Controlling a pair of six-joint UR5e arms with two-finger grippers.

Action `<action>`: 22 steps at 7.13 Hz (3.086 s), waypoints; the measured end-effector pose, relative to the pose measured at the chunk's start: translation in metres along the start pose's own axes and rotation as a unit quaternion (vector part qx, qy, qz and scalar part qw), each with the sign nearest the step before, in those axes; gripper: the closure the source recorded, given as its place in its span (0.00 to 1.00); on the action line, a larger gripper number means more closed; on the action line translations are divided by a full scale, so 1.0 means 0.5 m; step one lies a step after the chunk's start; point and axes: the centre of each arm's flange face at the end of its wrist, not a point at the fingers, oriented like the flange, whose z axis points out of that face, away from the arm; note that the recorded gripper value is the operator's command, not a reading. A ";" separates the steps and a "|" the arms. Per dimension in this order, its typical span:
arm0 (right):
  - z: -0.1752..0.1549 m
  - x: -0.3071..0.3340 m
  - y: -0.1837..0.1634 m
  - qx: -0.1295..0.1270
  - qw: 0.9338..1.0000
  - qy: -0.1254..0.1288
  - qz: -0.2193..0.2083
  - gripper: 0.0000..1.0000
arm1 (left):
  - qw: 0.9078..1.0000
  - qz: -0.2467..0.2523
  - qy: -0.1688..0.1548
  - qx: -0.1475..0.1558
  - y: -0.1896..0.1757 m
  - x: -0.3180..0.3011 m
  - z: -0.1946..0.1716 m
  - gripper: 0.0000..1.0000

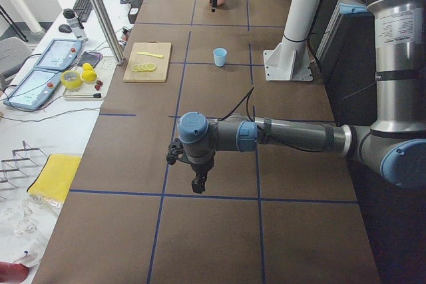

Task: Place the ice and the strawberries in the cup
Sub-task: 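Move the right gripper back to the pink bowl, then lower the right gripper into the bowl and grasp ice cubes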

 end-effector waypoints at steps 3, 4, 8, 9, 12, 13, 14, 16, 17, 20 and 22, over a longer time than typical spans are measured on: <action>-0.012 0.360 0.076 -0.007 0.999 -0.009 -0.040 0.01 | 1.000 0.002 0.000 0.001 -0.002 0.002 -0.002 0.00; 0.000 0.451 0.121 -0.008 0.999 -0.016 -0.050 0.01 | 1.000 0.002 0.000 0.001 -0.002 0.003 -0.002 0.00; 0.127 0.656 0.231 0.007 0.997 -0.024 -0.072 0.02 | 1.000 0.002 0.000 0.001 -0.002 0.004 -0.003 0.00; 0.149 0.678 0.242 0.008 0.997 -0.024 -0.071 0.02 | 1.000 0.002 0.000 0.002 -0.003 0.005 -0.004 0.00; 0.183 0.712 0.251 0.003 0.998 -0.011 -0.064 0.03 | 1.000 0.004 0.000 0.004 -0.004 0.009 -0.008 0.00; 0.186 0.716 0.250 0.004 0.998 -0.007 -0.063 0.05 | 1.000 0.005 0.000 0.004 -0.004 0.010 -0.008 0.00; 0.187 0.716 0.248 0.004 0.998 -0.005 -0.063 0.05 | 1.000 0.005 0.000 0.004 -0.004 0.010 -0.009 0.00; 0.186 0.712 0.240 0.007 0.998 -0.006 -0.058 0.05 | 1.000 0.005 0.000 0.005 -0.004 0.011 -0.009 0.00; 0.186 0.710 0.237 0.008 0.998 -0.006 -0.055 0.05 | 1.000 0.005 0.000 0.004 -0.004 0.011 -0.009 0.00; 0.194 0.715 0.239 0.004 0.999 -0.006 -0.052 0.05 | 1.000 0.005 0.000 0.004 -0.003 0.010 -0.008 0.00; 0.196 0.716 0.240 0.002 0.999 -0.007 -0.051 0.07 | 1.000 0.005 0.000 0.004 -0.003 0.010 -0.009 0.00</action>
